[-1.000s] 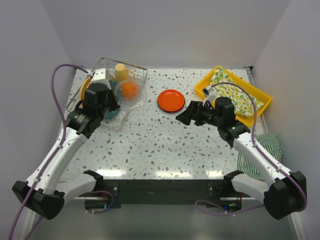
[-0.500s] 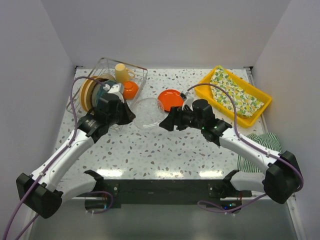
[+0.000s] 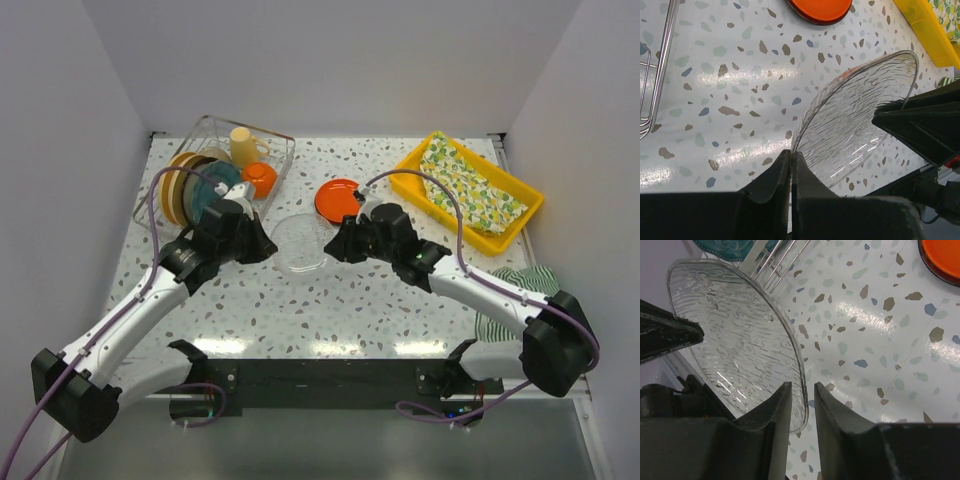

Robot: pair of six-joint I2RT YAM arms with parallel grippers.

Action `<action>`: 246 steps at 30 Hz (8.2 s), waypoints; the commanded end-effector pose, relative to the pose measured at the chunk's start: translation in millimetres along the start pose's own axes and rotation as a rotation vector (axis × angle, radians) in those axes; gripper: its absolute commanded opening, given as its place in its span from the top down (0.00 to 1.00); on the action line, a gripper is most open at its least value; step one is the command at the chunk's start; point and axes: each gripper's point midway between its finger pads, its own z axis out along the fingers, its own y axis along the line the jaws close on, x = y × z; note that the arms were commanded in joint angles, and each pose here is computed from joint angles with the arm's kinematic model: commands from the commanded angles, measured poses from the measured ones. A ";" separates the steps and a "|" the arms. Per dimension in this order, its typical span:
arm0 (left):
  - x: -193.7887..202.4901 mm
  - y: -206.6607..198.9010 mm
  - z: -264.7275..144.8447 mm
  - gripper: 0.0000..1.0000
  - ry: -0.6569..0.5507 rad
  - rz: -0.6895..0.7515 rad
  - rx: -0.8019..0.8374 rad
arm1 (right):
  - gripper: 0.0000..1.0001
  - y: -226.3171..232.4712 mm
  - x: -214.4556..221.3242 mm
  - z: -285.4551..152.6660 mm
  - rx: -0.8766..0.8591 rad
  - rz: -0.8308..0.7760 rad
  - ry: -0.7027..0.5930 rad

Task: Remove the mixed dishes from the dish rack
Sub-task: Place the plate at the center of the board, then pick up the plate from the dish rack, then place the plate at the center of the board.

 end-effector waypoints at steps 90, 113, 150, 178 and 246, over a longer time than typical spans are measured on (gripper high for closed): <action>-187.0 161.0 -20.7 0.39 -0.310 0.340 -0.648 | 0.02 -84.5 -63.6 -83.6 0.155 -0.073 -0.043; -186.9 203.8 21.2 0.59 -0.164 0.317 -0.609 | 0.02 -76.9 -54.5 -79.7 0.094 -0.073 -0.019; -211.6 128.3 -20.6 1.00 -0.283 0.364 -0.347 | 0.02 -73.2 -50.2 -76.9 0.062 -0.042 -0.030; -263.5 86.6 -106.3 1.00 -0.506 0.424 -0.390 | 0.02 -58.9 -55.1 -79.3 0.004 -0.024 -0.046; -83.6 5.3 -21.8 0.04 -0.246 0.134 0.207 | 1.00 -38.9 -19.1 -56.4 -0.208 0.332 -0.077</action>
